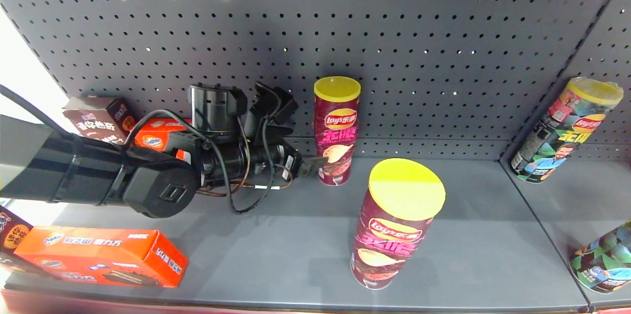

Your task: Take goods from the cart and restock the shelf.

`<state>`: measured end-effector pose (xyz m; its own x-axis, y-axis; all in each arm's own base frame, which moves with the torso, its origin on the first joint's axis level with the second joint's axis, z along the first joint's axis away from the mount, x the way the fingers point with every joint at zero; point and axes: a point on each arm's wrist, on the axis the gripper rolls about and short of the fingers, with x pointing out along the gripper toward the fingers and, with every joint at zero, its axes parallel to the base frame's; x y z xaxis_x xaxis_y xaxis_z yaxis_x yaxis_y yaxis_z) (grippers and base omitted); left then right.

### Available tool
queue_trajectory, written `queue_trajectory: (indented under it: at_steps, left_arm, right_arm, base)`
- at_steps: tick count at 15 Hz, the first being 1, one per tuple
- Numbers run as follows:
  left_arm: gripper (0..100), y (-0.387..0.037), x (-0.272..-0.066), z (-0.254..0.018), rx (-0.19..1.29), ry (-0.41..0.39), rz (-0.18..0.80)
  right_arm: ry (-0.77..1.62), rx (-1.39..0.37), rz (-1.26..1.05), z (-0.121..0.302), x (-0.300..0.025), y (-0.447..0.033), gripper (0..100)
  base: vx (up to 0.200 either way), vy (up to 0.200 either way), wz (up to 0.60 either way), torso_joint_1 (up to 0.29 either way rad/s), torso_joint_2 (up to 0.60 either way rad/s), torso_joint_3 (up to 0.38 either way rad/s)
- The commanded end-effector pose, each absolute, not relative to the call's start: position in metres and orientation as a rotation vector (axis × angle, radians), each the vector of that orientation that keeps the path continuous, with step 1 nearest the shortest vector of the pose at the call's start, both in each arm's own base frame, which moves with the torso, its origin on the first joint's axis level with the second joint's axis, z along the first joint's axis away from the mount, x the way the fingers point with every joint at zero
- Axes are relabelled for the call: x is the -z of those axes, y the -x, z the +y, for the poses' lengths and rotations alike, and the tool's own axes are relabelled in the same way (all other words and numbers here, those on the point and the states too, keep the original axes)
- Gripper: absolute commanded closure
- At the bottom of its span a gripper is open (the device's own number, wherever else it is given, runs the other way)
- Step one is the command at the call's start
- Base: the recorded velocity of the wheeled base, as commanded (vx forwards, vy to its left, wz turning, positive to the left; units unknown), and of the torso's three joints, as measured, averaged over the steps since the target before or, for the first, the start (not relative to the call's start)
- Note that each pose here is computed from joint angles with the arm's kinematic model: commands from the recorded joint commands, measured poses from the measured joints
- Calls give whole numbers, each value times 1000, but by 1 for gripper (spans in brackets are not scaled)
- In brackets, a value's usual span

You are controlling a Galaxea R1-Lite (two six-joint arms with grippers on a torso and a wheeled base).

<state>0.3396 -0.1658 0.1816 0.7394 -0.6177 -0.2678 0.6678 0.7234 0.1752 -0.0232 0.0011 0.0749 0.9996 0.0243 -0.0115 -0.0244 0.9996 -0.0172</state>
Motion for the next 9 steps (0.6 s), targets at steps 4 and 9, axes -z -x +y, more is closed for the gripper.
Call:
queue_trajectory:
  at_steps: [4,9]
  left_arm:
    - [0,-340,-179,-159,687,-271,201]
    - [0,-319,-178,-149,582,-326,131]
  right_arm:
    - [18,-25,12,1,-75,23,0]
    - [18,-25,12,1,-75,23,0]
  base:
    - [0,0,0,0,0,0]
    - [0,0,0,0,0,0]
